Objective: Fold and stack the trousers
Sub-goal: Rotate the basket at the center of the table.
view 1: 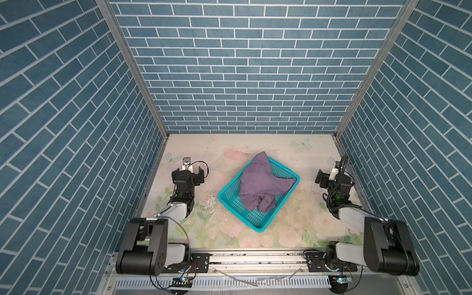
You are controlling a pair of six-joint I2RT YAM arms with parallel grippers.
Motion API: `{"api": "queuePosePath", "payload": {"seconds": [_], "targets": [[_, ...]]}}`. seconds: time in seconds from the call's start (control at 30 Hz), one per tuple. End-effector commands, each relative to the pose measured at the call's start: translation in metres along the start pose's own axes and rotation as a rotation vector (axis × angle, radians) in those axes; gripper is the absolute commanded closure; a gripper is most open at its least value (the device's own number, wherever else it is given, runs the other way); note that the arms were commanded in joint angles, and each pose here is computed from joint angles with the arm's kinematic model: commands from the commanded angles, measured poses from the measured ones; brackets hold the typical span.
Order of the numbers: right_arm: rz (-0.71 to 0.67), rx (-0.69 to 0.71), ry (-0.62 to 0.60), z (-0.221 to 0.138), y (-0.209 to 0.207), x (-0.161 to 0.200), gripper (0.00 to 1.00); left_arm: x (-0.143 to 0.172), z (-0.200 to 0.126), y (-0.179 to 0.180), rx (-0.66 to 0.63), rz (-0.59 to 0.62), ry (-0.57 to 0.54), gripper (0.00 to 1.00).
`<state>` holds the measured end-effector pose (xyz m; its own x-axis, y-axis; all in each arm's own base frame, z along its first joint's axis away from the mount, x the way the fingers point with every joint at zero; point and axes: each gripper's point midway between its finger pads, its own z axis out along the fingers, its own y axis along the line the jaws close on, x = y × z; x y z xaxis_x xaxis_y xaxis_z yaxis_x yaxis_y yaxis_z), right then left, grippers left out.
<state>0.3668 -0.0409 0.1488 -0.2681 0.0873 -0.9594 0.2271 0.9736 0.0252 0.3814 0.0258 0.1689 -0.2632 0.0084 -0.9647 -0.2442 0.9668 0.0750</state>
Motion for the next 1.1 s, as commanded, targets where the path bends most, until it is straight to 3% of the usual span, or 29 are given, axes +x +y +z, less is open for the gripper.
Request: {"api": "queuePosePath", "payload": {"seconds": [0.0,0.1,0.23,0.33,0.47,0.6,0.9,1.07], "targets": [[0.126,0.159,0.009,-0.02,-0.022,-0.016,0.01,-0.007,-0.017,0.041,-0.249,-0.196,0.068,0.01],[0.1,0.185,0.067,-0.036,-0.012,-0.02,0.01,-0.014,-0.036,0.058,-0.372,-0.364,0.193,0.01],[0.013,0.142,0.267,-0.039,0.014,-0.009,0.02,-0.017,-0.047,0.041,-0.28,-0.444,0.3,0.01],[-0.052,-0.04,0.369,-0.035,0.06,0.003,0.13,-0.008,-0.056,0.024,-0.179,-0.511,0.365,0.01],[-0.008,-0.277,0.504,-0.034,0.116,0.013,0.36,0.014,-0.074,-0.005,-0.034,-0.589,0.486,0.01],[0.014,-0.401,0.617,-0.026,0.152,0.022,0.46,0.035,-0.101,-0.034,0.077,-0.558,0.601,0.01],[0.0,-0.5,0.768,-0.004,0.186,0.044,0.47,0.097,-0.156,-0.095,0.202,-0.591,0.786,0.01],[-0.021,-0.511,0.794,0.002,0.191,0.049,0.5,0.103,-0.166,-0.12,0.244,-0.534,0.837,0.01]]}}
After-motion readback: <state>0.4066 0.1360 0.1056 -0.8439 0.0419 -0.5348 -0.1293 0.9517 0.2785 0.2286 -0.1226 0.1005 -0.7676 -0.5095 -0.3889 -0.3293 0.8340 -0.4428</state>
